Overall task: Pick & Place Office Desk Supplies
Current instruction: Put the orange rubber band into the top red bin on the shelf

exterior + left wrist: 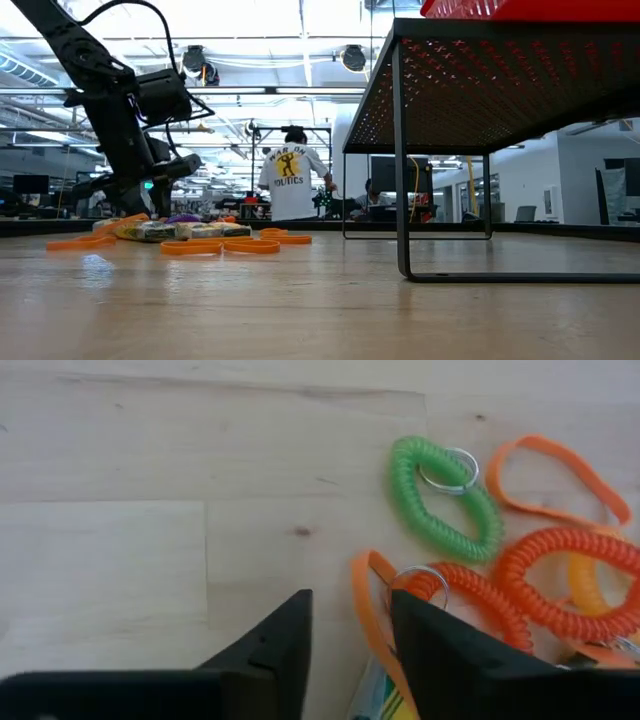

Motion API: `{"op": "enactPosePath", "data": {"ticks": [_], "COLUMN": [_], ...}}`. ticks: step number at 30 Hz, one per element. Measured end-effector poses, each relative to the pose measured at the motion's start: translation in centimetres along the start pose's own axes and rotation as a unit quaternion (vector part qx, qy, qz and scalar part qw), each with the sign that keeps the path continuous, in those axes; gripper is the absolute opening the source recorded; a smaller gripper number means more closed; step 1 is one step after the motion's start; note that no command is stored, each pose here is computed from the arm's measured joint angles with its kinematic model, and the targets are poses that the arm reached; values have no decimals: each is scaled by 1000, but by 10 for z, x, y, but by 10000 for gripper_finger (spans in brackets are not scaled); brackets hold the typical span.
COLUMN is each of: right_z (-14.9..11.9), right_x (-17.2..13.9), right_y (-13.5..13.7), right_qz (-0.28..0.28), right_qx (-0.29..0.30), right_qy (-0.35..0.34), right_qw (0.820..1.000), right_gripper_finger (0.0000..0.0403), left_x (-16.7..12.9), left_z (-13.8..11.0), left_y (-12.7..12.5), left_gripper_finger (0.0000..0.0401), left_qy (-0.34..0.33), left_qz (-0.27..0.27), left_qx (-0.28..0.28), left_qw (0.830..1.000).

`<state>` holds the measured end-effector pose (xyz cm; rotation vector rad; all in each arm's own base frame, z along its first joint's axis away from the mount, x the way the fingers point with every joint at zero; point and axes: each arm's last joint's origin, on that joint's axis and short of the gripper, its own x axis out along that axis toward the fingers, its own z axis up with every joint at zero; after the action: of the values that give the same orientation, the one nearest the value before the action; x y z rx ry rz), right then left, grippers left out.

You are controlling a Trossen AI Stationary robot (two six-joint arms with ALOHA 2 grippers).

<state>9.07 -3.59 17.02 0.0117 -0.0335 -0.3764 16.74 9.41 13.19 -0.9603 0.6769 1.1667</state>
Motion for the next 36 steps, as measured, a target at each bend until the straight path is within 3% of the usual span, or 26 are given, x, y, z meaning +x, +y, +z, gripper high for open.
{"op": "enactPosePath", "data": {"ticks": [15, 23, 36], "right_z": [0, 0, 0], "right_x": [0, 0, 0], "right_y": [0, 0, 0], "right_qz": [0, 0, 0], "right_qx": [0, 0, 0], "right_qy": [0, 0, 0], "right_qw": [1000, 1000, 1000], "right_gripper_finger": [166, 166, 166], "left_x": [0, -5, -58], "left_z": [1, 6, 17], "left_y": [0, -5, -13], "left_gripper_finger": [8, 3, 1], "left_qy": [-9, -37, -148], "left_qz": [2, -29, -149], "left_qx": [33, 52, 89], "left_qw": [999, 998, 974]}}
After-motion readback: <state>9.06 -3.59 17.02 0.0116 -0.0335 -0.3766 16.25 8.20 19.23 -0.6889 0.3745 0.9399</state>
